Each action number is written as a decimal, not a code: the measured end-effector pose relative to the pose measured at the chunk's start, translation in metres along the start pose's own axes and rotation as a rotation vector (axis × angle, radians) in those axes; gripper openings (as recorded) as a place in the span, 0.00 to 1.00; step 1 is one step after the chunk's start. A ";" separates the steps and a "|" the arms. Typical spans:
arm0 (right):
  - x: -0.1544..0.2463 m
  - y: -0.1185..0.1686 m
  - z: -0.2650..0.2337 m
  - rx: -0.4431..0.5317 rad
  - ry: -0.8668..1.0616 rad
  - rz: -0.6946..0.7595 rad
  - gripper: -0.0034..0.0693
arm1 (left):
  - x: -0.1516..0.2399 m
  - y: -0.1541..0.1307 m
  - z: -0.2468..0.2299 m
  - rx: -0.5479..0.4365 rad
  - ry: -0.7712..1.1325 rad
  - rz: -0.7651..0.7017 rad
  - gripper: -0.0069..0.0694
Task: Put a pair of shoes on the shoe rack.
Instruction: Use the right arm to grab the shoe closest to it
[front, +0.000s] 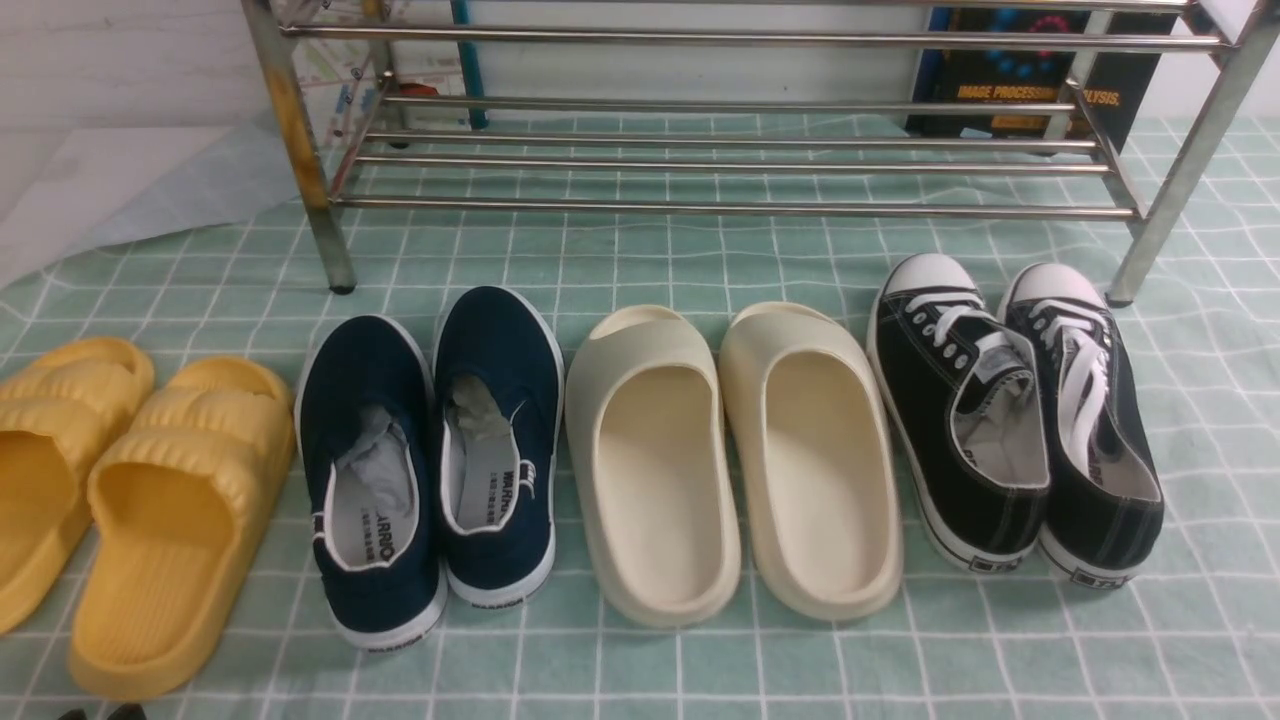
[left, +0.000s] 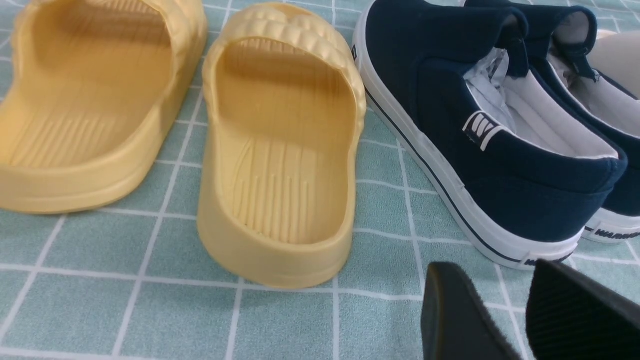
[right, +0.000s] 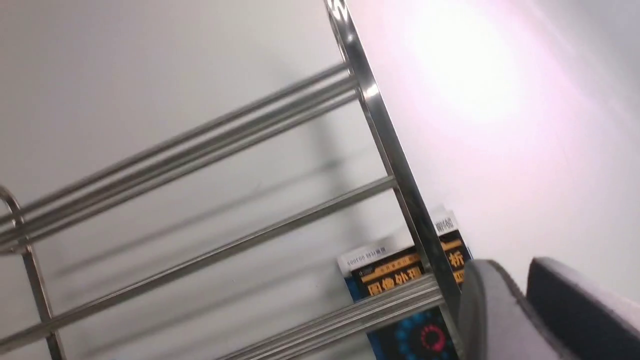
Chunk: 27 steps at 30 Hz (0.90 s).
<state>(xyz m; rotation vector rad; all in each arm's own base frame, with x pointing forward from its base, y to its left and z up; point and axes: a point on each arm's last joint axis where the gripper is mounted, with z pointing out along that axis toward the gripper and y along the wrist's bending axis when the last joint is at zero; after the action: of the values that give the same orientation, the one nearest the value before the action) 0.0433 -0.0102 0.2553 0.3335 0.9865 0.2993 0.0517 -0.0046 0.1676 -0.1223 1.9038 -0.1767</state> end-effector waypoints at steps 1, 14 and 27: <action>-0.010 0.005 0.006 -0.006 -0.009 -0.014 0.22 | 0.000 0.000 0.000 0.000 0.000 0.000 0.40; -0.058 0.051 0.160 0.036 0.478 -0.354 0.06 | 0.000 0.000 0.000 0.000 0.000 0.000 0.40; 0.118 0.051 0.220 -0.107 1.711 -0.379 0.10 | 0.000 0.000 0.000 0.000 0.000 0.000 0.40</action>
<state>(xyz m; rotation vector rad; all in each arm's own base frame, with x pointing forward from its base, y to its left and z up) 0.2870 0.0526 0.2985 -0.3398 2.6513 0.2470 0.0517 -0.0046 0.1676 -0.1223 1.9038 -0.1767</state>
